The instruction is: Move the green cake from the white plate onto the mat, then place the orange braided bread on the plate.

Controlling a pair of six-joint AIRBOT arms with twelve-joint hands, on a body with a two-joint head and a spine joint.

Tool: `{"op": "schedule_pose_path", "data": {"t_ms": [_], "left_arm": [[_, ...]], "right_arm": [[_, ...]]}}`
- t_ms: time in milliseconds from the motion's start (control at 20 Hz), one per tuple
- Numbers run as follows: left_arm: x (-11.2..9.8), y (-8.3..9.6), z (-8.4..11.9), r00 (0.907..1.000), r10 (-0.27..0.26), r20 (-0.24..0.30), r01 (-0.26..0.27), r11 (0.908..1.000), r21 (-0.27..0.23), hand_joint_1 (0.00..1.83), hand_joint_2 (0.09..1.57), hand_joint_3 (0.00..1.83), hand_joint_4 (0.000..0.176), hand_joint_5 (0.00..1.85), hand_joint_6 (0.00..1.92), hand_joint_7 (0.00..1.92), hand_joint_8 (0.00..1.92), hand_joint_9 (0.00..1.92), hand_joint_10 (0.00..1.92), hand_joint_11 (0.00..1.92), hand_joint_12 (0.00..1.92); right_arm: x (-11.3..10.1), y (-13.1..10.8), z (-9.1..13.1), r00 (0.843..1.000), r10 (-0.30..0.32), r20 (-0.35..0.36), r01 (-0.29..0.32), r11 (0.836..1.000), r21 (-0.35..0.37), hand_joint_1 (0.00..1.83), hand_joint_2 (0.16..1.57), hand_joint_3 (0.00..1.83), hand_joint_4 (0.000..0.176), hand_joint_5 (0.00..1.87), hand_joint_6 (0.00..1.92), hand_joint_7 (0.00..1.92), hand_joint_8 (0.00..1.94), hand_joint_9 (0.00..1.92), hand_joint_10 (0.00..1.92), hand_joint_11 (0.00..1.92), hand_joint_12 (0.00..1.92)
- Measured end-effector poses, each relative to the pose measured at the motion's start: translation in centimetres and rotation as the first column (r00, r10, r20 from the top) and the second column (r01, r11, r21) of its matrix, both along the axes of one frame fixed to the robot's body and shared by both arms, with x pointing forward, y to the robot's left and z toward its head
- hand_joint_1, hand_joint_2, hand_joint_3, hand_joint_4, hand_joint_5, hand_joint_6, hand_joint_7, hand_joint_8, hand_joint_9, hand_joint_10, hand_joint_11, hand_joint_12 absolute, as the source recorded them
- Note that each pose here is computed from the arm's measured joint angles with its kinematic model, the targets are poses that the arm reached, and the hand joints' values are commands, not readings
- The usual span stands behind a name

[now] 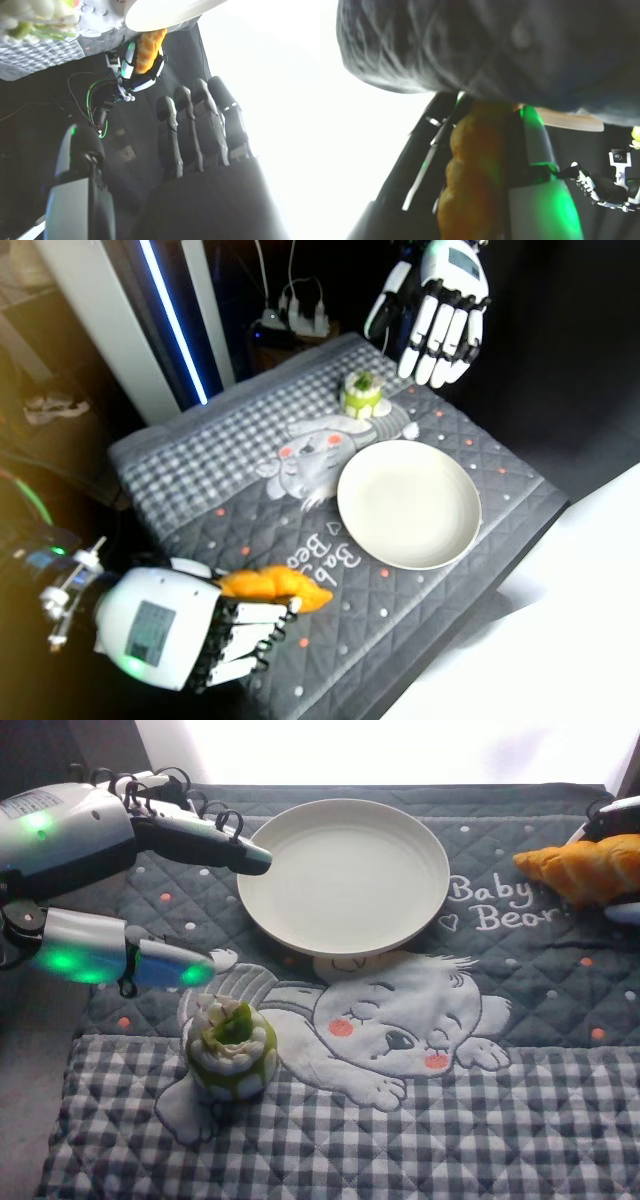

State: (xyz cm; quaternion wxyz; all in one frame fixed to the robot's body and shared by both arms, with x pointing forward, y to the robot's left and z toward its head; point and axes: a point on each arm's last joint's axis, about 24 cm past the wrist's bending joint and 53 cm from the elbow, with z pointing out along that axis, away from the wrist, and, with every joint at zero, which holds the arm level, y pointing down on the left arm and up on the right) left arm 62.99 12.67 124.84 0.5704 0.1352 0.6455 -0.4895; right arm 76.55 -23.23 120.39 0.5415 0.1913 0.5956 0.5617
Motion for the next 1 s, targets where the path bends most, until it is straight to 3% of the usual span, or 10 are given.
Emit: {"op": "schedule_pose_path", "data": {"t_ms": [200, 400, 500, 600, 650, 700, 750, 850, 950, 1000], "left_arm": [[0.1, 0.1, 0.1, 1.0, 0.006, 0.002, -0.006, 1.0, -0.004, 0.77, 1.22, 0.0, 0.0, 0.45, 0.01, 0.56, 0.0, 0.38, 0.34, 0.0, 1.38], [0.1, 0.0, 0.1, 0.9999, 0.007, 0.012, -0.007, 1.0, 0.003, 0.74, 1.24, 0.0, 0.0, 0.6, 0.11, 0.52, 0.0, 0.33, 0.2, 0.0, 1.02], [0.1, -0.2, 0.0, 0.9999, 0.005, 0.011, -0.005, 1.0, 0.004, 0.66, 1.08, 0.0, 0.0, 0.54, 0.07, 0.43, 0.01, 0.27, 0.09, 0.0, 0.61], [0.2, -0.5, -0.3, 1.0, -0.001, 0.009, 0.001, 1.0, 0.005, 0.56, 0.97, 0.0, 0.077, 0.42, 0.01, 0.44, 0.0, 0.33, 0.02, 0.0, 0.58], [0.2, -0.6, -0.3, 0.9999, -0.003, 0.011, 0.003, 1.0, 0.008, 0.58, 0.98, 0.0, 0.057, 0.4, 0.0, 0.35, 0.01, 0.27, 0.01, 0.0, 0.44], [0.2, -0.4, -0.4, 1.0, 0.001, 0.006, -0.001, 1.0, 0.007, 0.54, 1.11, 0.01, 0.0, 0.42, 0.01, 0.36, 0.01, 0.28, 0.01, 0.0, 0.44], [0.0, -0.5, -0.4, 1.0, -0.006, 0.005, 0.006, 1.0, 0.001, 0.42, 1.22, 0.01, 0.0, 0.43, 0.01, 0.44, 0.01, 0.35, 0.02, 0.0, 0.72], [-0.3, -0.6, -0.4, 0.9999, -0.014, 0.007, 0.014, 0.9999, 0.001, 0.28, 1.35, 0.02, 0.0, 0.52, 0.0, 0.51, 0.0, 0.38, 0.0, 0.0, 0.75], [-0.2, -0.4, -0.4, 0.9999, -0.009, 0.007, 0.009, 1.0, 0.003, 0.17, 1.35, 0.01, 0.0, 0.53, 0.02, 0.51, 0.0, 0.37, 0.0, 0.0, 0.87], [-0.2, -0.4, -0.3, 0.9999, -0.009, 0.009, 0.009, 0.9999, 0.006, 0.14, 1.39, 0.02, 0.0, 0.49, 0.01, 0.46, 0.01, 0.32, 0.01, 0.0, 0.72]], "right_arm": [[-0.7, 0.5, 1.2, 0.999, 0.039, 0.026, -0.041, 0.997, 0.06, 1.4, 1.04, 0.0, 0.0, 0.97, 0.77, 1.2, 0.53, 1.19, 0.96, 1.0, 1.03], [-2.9, 2.5, 2.0, 0.99, 0.121, 0.069, -0.126, 0.99, 0.069, 1.41, 1.02, 0.0, 0.0, 0.99, 0.77, 1.3, 0.31, 1.26, 0.82, 1.05, 0.96], [-3.9, 2.7, 3.5, 0.982, 0.145, 0.123, -0.157, 0.983, 0.093, 1.4, 1.03, 0.0, 0.0, 0.96, 0.83, 1.24, 0.43, 1.26, 0.8, 1.04, 0.94], [-4.6, 2.7, 5.4, 0.972, 0.147, 0.181, -0.169, 0.979, 0.11, 1.4, 1.03, 0.0, 0.0, 0.96, 0.9, 1.25, 0.37, 1.28, 0.74, 1.12, 0.77], [-4.7, 3.2, 6.4, 0.966, 0.148, 0.21, -0.171, 0.98, 0.098, 1.32, 1.04, 0.0, 0.0, 1.0, 0.78, 1.28, 0.57, 1.38, 0.46, 1.15, 0.9], [-4.9, 4.4, 8.8, 0.951, 0.147, 0.273, -0.175, 0.981, 0.081, 1.3, 1.06, 0.0, 0.0, 0.99, 0.77, 1.24, 0.7, 1.43, 0.31, 1.08, 1.0], [-5.6, 5.3, 10.9, 0.931, 0.156, 0.33, -0.194, 0.977, 0.084, 1.29, 1.06, 0.0, 0.0, 1.0, 0.74, 1.22, 0.76, 1.46, 0.27, 1.08, 1.12], [-6.5, 6.8, 13.5, 0.894, 0.182, 0.409, -0.218, 0.975, 0.042, 1.29, 1.06, 0.0, 0.0, 0.96, 0.83, 1.25, 0.69, 1.49, 0.13, 1.09, 0.99], [-6.1, 7.7, 14.1, 0.89, 0.182, 0.419, -0.198, 0.98, -0.005, 1.29, 1.05, 0.0, 0.0, 0.98, 0.86, 1.28, 0.59, 1.54, 0.06, 1.11, 1.03], [-5.9, 8.0, 14.2, 0.892, 0.183, 0.413, -0.195, 0.981, -0.013, 1.3, 1.05, 0.0, 0.0, 1.0, 0.8, 1.29, 0.59, 1.55, 0.04, 1.12, 1.03]]}}
